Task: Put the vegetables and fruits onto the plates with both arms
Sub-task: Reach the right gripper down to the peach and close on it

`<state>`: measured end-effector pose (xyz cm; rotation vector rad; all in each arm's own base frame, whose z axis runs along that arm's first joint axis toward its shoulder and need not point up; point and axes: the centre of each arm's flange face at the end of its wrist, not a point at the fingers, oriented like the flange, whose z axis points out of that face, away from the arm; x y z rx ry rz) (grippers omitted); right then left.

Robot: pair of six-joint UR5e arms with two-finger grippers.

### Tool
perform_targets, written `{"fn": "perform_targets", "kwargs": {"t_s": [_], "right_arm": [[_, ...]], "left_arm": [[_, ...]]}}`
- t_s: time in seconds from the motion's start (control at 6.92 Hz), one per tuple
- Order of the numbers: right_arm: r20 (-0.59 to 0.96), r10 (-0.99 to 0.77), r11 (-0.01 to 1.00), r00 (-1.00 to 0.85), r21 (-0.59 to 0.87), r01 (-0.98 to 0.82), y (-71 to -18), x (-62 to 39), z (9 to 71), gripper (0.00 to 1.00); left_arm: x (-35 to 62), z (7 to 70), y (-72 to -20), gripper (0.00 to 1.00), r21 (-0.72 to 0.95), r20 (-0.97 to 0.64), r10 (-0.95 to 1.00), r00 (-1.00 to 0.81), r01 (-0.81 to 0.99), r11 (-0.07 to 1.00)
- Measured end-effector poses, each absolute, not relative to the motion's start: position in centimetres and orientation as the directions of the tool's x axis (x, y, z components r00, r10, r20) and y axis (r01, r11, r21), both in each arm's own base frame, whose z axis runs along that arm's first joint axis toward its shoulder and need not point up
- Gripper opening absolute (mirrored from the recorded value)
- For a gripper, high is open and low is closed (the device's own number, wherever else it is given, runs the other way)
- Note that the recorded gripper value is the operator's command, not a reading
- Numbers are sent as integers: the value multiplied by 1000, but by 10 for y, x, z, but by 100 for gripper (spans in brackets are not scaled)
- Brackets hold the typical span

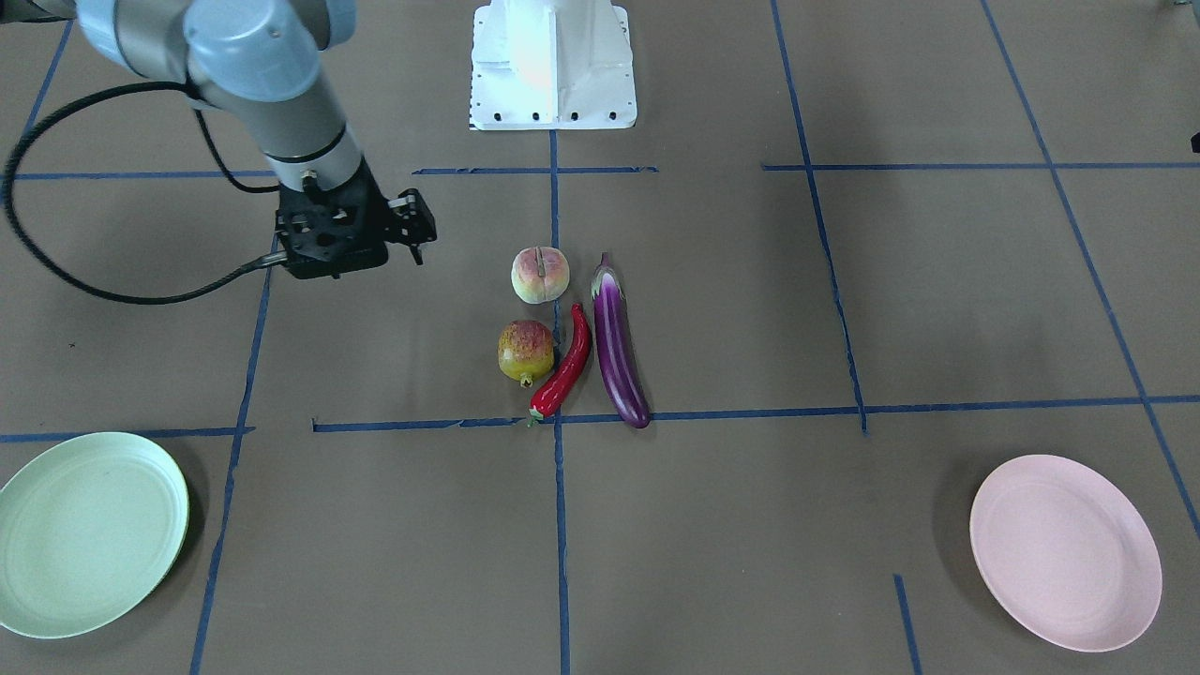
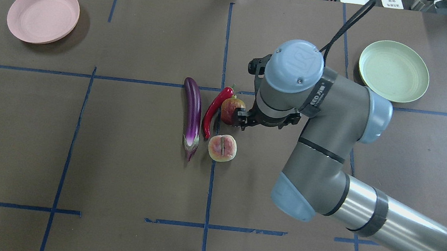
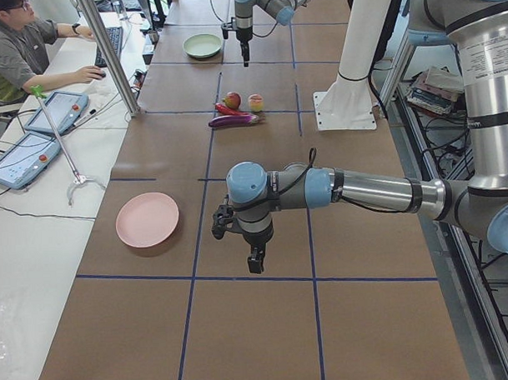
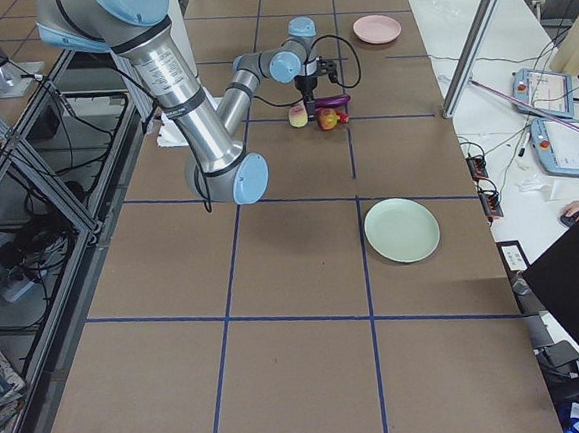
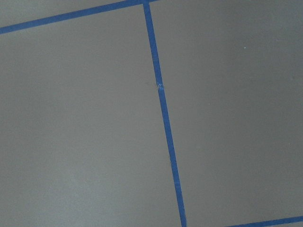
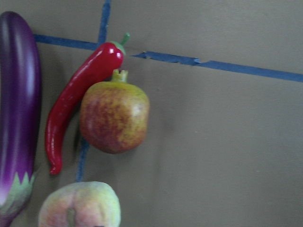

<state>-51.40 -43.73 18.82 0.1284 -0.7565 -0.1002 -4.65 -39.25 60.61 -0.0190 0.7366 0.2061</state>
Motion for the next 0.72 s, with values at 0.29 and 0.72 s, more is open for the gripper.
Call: {"fn": "perform_targets", "kwargs": {"t_s": [0.29,0.72], "right_arm": [[660,-135,987,739,151,46,-425,-562,170,100],[638,-146,986,756,156,58,-419,-596,162,100]], "left_arm": [[-46,607,-393,100,55,-669,182,721,-197,979],[-45,607,-393,100,55,-669,183,720,-198,979]]}}
